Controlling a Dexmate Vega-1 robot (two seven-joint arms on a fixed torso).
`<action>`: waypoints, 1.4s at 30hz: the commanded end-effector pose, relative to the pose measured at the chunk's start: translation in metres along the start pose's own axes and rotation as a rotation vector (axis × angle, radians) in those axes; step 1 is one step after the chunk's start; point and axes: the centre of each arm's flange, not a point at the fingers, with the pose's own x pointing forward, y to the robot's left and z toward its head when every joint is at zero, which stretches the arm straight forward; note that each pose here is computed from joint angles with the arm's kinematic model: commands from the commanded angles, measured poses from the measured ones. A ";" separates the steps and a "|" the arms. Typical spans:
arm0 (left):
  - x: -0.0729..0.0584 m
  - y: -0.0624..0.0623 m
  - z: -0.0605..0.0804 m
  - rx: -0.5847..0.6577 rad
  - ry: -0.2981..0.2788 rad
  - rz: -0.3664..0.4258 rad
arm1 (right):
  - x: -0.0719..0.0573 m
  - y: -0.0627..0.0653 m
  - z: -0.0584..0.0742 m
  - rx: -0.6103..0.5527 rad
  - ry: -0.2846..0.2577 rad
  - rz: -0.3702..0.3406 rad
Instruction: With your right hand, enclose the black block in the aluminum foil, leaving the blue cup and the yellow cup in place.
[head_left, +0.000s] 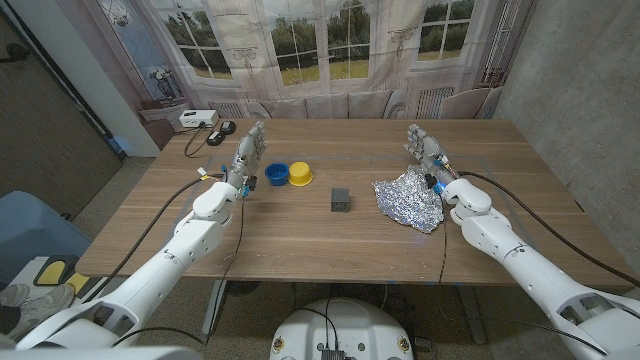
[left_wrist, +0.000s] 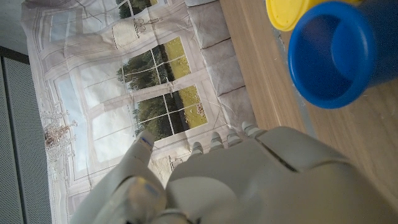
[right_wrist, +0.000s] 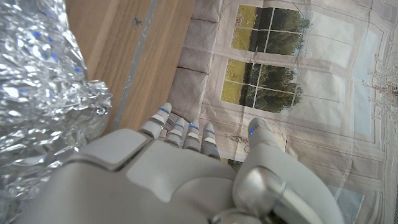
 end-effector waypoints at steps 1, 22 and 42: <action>0.007 -0.014 0.011 0.023 -0.016 -0.016 | 0.004 -0.003 0.004 -0.141 -0.005 -0.018; 0.019 -0.027 0.007 0.017 -0.012 -0.075 | -0.031 -0.004 0.022 -0.471 0.003 -0.208; 0.018 -0.041 0.001 -0.003 -0.020 -0.091 | -0.078 -0.004 0.034 -0.733 0.100 -0.331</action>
